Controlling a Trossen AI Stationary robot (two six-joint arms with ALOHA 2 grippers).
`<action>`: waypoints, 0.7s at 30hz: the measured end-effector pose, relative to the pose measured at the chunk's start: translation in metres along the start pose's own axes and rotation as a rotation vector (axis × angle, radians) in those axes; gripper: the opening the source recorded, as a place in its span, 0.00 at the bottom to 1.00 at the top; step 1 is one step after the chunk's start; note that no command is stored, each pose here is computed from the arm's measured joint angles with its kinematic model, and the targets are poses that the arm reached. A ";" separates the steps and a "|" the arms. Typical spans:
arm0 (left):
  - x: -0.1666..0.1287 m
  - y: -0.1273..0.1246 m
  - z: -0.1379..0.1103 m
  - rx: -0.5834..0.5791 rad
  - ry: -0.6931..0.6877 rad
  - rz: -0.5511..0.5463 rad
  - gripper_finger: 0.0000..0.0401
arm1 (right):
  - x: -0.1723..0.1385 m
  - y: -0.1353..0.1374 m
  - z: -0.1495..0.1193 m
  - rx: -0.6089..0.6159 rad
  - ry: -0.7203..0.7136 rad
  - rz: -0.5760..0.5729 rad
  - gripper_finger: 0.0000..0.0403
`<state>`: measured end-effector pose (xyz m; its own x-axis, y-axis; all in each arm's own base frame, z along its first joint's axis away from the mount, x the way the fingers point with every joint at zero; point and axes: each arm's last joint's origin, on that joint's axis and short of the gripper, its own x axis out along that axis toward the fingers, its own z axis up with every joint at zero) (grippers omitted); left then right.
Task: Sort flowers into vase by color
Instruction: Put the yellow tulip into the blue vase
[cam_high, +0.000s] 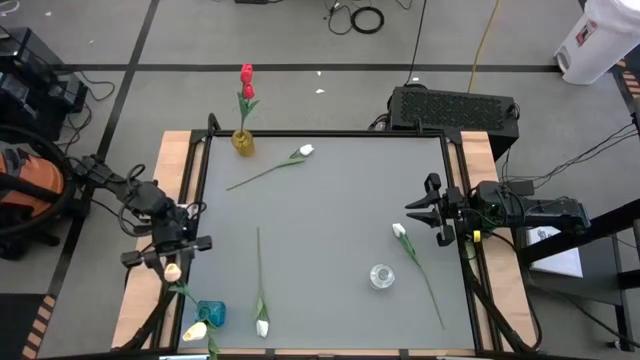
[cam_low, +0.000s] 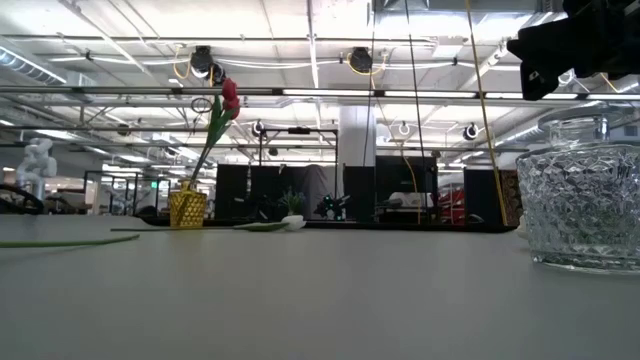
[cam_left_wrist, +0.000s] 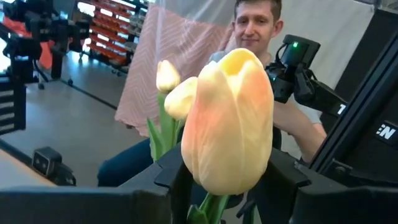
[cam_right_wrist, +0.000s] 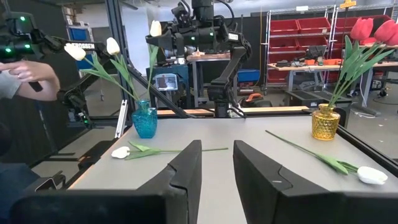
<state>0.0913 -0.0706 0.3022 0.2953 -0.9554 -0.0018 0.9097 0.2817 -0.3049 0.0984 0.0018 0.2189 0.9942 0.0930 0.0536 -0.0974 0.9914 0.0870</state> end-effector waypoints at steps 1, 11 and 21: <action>0.000 0.000 -0.001 -0.008 0.007 0.002 0.36 | 0.000 0.000 0.000 0.000 0.000 0.000 0.21; -0.001 0.005 -0.009 -0.051 0.059 0.101 0.36 | 0.000 0.000 0.001 0.000 -0.002 0.000 0.21; -0.001 0.005 -0.010 -0.033 0.066 0.109 0.36 | 0.000 0.000 0.001 0.000 -0.001 0.000 0.21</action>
<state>0.0930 -0.0694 0.2906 0.3712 -0.9232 -0.0995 0.8628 0.3825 -0.3307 0.0983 0.0018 0.2194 0.9941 0.0930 0.0550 -0.0975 0.9914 0.0868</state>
